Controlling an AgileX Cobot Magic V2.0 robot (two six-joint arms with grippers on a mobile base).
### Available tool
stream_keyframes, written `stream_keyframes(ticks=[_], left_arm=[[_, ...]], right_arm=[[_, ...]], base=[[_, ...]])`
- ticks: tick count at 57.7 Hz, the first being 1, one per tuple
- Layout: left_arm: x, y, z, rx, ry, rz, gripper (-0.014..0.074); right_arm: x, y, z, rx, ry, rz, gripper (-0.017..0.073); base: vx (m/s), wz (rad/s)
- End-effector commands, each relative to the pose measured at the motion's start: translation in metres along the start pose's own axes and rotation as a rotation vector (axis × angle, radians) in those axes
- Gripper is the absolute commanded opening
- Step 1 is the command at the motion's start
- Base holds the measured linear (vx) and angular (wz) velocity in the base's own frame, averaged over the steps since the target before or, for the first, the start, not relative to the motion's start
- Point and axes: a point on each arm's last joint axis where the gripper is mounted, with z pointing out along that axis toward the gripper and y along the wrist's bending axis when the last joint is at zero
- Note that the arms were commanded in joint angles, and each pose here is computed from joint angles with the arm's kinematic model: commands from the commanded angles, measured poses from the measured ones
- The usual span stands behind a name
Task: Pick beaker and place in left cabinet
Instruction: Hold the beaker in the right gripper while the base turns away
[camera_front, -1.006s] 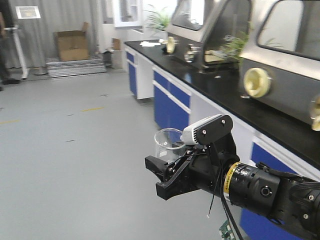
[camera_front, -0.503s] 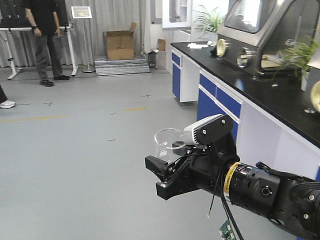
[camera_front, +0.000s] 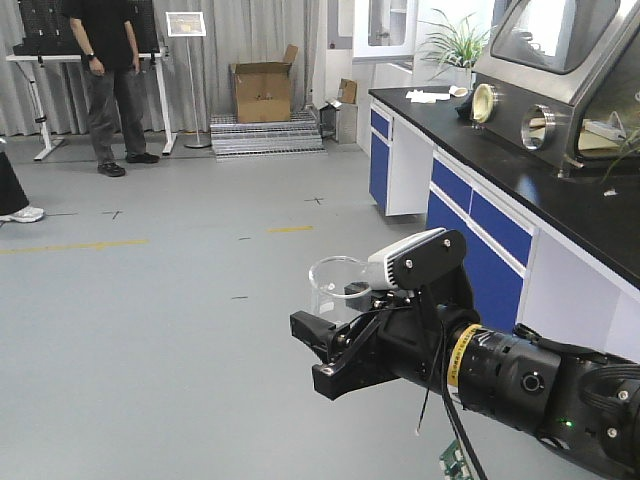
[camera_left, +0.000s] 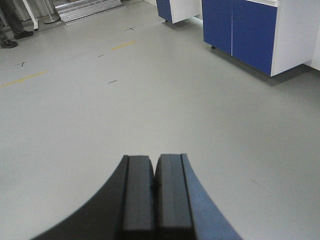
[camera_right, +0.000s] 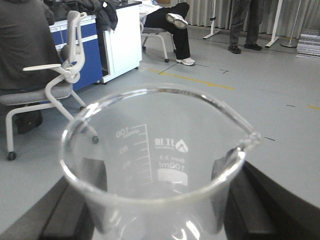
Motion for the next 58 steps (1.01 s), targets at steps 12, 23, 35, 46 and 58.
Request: stream_keyframes(ticks=[12, 23, 35, 46, 58], left_arm=[[-0.0135, 0.0013, -0.0032, -0.009, -0.109, -0.004, -0.0006], [-0.0135, 0.0013, -0.0032, -0.009, -0.109, -0.004, -0.0006], [-0.0135, 0.0013, -0.0032, -0.009, -0.109, -0.004, -0.0006], [-0.0135, 0.0013, -0.0032, -0.009, -0.109, -0.004, -0.0006], [-0.0135, 0.0013, -0.0032, -0.009, -0.109, -0.004, -0.0006]], right_arm=[[-0.0262, 0.006, -0.0098, -0.038, -0.112, -0.003, 0.0197], [-0.0262, 0.006, -0.0098, -0.038, -0.112, -0.003, 0.0197], [-0.0262, 0.006, -0.0098, -0.038, -0.112, -0.003, 0.0197], [-0.0262, 0.006, -0.0098, -0.038, -0.112, -0.003, 0.0197], [-0.0262, 0.006, -0.0098, -0.038, -0.112, -0.003, 0.0197]], base=[[0.51, -0.01], [0.54, 0.08], [0.56, 0.17], [0.58, 0.13], [0.61, 0.07]])
